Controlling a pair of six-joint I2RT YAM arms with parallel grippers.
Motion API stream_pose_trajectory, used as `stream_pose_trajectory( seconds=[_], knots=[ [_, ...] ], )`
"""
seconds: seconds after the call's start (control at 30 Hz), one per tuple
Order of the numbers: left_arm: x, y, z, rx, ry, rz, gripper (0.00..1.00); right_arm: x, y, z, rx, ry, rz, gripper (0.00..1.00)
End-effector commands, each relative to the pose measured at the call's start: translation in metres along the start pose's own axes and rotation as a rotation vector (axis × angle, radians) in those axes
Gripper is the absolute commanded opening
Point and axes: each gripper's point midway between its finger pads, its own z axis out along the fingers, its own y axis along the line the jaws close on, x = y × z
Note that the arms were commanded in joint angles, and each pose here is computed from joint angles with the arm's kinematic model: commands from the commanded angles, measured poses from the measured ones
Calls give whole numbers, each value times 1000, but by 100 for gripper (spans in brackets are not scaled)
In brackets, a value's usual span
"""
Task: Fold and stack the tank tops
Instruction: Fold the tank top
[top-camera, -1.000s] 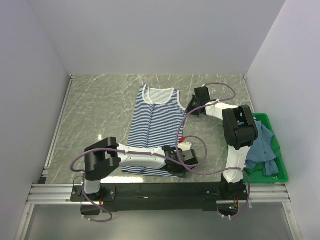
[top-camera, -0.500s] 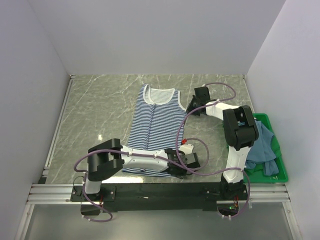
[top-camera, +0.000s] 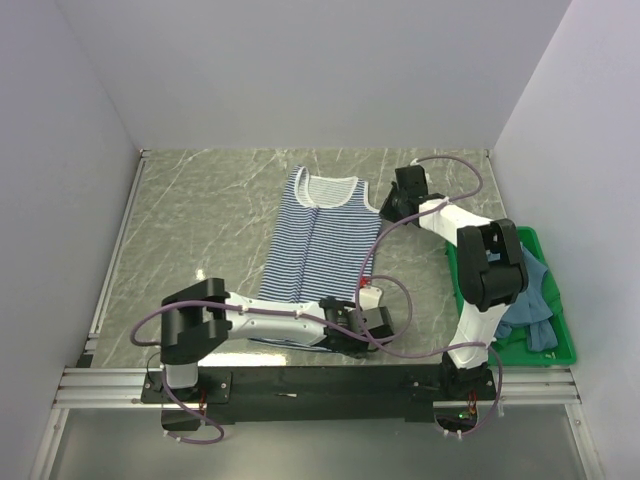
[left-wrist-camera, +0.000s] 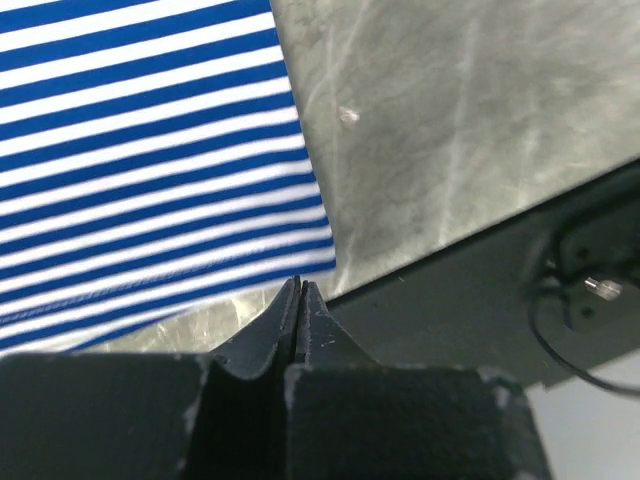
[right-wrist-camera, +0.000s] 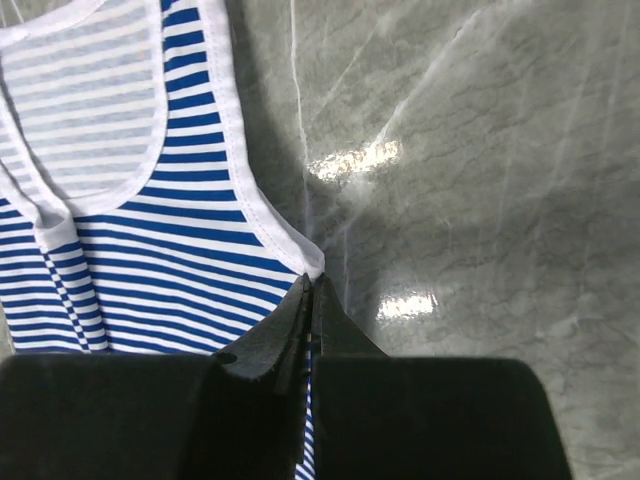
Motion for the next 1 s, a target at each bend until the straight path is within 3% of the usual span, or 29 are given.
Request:
stream_pose_trajectory(
  seconds=[0.0, 0.17, 0.27, 0.3, 0.37, 0.73, 0.97],
  knots=[
    [-15, -18, -30, 106, -65, -31, 0, -34, 2, -21, 14, -94, -16, 0],
    [-21, -19, -37, 122, -88, -28, 1, -37, 7, -24, 1, -90, -26, 0],
    [-18, -25, -30, 123, -75, -2, 23, -36, 6, -23, 1, -86, -24, 0],
    [-17, -27, -26, 114, -75, 10, 34, -35, 7, -23, 1, -82, -24, 0],
    [-14, -29, -17, 91, -65, 33, 38, -34, 7, -22, -2, -78, -23, 0],
    [-7, -27, 10, -2, -64, 72, 41, -27, 7, -17, -11, -61, -19, 0],
    [-9, -15, 15, -81, -73, 75, 27, -24, 4, -15, -9, -59, -17, 0]
  ],
)
